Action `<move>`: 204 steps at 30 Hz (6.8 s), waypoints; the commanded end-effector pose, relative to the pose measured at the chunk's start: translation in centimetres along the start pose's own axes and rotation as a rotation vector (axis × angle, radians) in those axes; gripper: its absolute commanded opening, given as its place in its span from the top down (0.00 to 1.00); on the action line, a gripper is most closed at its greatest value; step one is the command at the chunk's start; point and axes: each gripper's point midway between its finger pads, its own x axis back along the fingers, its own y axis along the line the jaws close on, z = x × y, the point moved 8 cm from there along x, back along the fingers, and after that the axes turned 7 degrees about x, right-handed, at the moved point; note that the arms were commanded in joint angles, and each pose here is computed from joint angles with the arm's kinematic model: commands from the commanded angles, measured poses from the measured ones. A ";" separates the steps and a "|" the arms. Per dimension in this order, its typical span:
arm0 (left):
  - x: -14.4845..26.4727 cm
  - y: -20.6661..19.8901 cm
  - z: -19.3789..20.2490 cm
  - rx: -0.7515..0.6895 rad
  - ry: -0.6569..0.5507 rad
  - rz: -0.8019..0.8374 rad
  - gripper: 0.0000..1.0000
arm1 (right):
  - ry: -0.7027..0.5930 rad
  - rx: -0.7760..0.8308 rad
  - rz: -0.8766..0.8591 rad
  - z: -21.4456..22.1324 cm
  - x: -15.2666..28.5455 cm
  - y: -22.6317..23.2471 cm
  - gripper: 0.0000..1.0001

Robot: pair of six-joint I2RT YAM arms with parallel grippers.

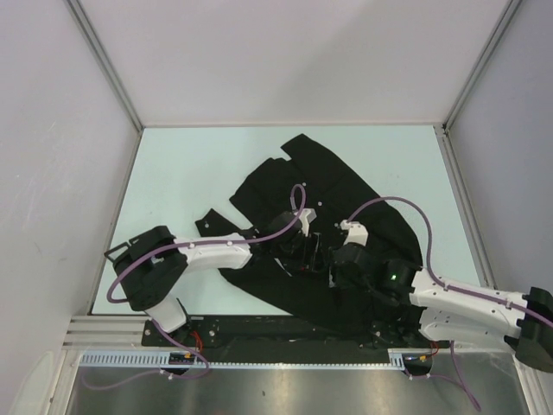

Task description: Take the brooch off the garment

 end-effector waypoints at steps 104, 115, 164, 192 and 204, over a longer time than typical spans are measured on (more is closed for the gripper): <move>-3.6 -4.9 1.6 0.150 0.072 -0.123 1.00 | 0.031 -0.235 -0.033 2.1 -3.5 -1.8 1.00; -4.0 -4.5 2.7 0.073 0.139 -0.194 1.00 | -0.022 -0.171 -0.127 1.0 -3.4 -0.8 1.00; -1.9 -4.6 1.4 -0.141 -0.026 -0.364 0.99 | -0.081 -0.228 0.226 1.2 -1.1 -5.4 0.90; 16.7 -6.4 -3.3 -0.087 -0.561 0.352 0.99 | -0.363 0.053 -0.829 -8.8 5.9 2.7 0.42; 19.6 -6.7 -1.7 -0.078 -0.633 0.544 1.00 | -0.524 0.098 -0.971 -11.8 8.5 5.4 0.33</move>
